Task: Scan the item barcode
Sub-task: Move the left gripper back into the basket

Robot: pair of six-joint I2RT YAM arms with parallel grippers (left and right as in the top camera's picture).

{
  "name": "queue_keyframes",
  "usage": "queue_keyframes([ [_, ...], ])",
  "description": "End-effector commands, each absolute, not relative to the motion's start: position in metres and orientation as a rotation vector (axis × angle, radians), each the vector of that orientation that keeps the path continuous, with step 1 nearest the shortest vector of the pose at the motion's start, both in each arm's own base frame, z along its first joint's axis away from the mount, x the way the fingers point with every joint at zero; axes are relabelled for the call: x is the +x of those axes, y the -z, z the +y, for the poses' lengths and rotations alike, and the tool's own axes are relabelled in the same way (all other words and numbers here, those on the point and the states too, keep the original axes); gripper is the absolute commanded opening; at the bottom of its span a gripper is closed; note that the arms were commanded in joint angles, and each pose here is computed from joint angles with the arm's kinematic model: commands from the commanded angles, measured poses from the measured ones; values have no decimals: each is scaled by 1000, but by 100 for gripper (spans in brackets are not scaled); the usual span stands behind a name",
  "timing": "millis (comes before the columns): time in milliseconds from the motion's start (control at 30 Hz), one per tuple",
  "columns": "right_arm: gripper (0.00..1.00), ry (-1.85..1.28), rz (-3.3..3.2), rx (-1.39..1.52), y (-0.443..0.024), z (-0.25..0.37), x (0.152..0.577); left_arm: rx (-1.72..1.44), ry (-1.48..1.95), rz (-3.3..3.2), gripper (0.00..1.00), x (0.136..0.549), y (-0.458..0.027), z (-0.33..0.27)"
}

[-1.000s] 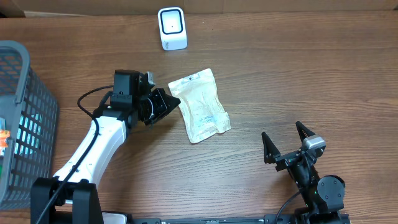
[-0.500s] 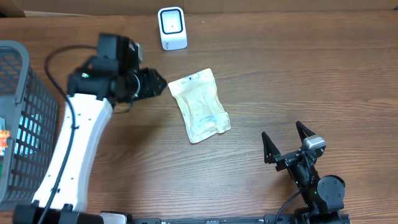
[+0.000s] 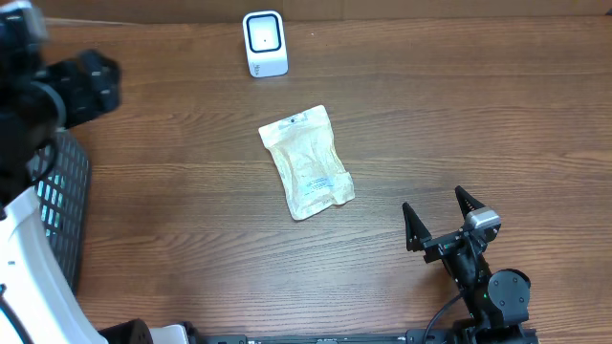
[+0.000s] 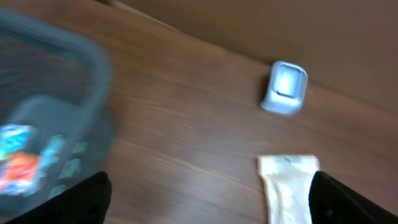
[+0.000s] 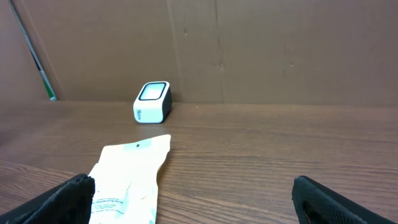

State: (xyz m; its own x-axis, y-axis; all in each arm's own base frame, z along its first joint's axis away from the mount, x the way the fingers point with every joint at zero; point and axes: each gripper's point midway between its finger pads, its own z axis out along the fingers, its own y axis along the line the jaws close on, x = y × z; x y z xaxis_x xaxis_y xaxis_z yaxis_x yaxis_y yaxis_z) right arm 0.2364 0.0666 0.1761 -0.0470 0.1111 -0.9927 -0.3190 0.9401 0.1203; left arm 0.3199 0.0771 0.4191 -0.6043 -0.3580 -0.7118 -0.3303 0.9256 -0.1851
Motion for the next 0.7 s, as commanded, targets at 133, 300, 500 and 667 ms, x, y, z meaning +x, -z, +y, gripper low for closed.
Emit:
queue_keyframes([
  [133,100,-351,1581,-161,-174,66,237,-766,-165,2147,93,276,-434,169],
  [300,100,-351,1581,-161,-174,66,237,-1020,-214,2107,90,244,-419,218],
  [500,100,-351,1581,-161,-174,66,237,-1196,-173,2230,84,244,-357,251],
  [667,100,-351,1581,-161,-174,66,237,-1268,-125,2324,84,259,-299,274],
])
